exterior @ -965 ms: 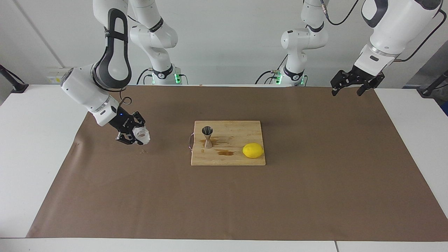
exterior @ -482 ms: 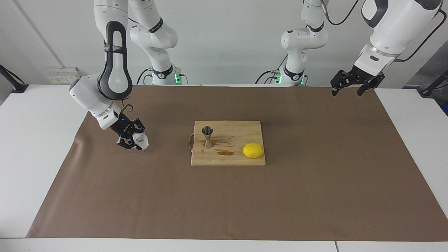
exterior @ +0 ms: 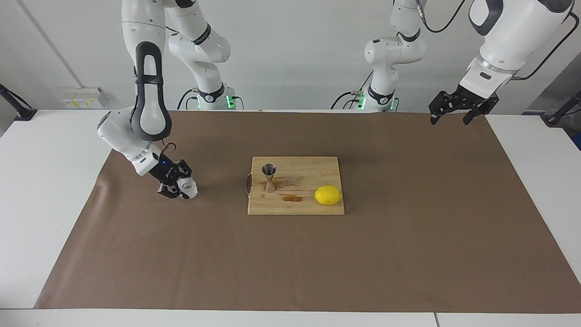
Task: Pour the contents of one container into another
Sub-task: 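Set the white cup down and open the right gripper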
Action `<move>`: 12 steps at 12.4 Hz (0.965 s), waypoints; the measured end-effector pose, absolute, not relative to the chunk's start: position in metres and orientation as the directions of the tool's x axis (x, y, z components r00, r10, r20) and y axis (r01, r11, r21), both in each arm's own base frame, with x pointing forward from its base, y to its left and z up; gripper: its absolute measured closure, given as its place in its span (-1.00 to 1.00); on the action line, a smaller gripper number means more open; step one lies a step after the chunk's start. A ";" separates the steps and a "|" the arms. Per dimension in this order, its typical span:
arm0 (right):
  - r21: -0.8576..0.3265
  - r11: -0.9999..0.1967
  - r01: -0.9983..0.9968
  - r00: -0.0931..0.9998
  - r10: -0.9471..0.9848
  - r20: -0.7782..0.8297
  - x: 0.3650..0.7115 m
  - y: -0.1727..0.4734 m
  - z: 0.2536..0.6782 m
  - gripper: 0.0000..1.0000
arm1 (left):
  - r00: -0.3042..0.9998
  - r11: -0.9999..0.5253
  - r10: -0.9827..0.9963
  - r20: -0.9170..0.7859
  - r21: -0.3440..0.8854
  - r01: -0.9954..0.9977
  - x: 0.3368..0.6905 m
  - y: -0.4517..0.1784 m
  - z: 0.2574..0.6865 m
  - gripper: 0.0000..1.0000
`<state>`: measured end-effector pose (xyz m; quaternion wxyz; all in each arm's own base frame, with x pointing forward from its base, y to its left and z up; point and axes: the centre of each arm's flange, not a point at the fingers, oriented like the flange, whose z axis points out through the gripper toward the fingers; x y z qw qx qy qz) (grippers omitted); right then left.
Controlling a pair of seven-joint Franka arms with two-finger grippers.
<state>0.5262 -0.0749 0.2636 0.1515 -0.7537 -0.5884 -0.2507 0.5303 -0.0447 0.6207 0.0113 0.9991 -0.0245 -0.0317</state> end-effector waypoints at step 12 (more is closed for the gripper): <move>0.049 -0.296 0.954 0.213 0.783 0.585 0.533 -0.062 0.319 -1.00 | 0.997 -0.999 -0.050 -0.063 0.024 -0.048 0.530 -0.045 0.621 -1.00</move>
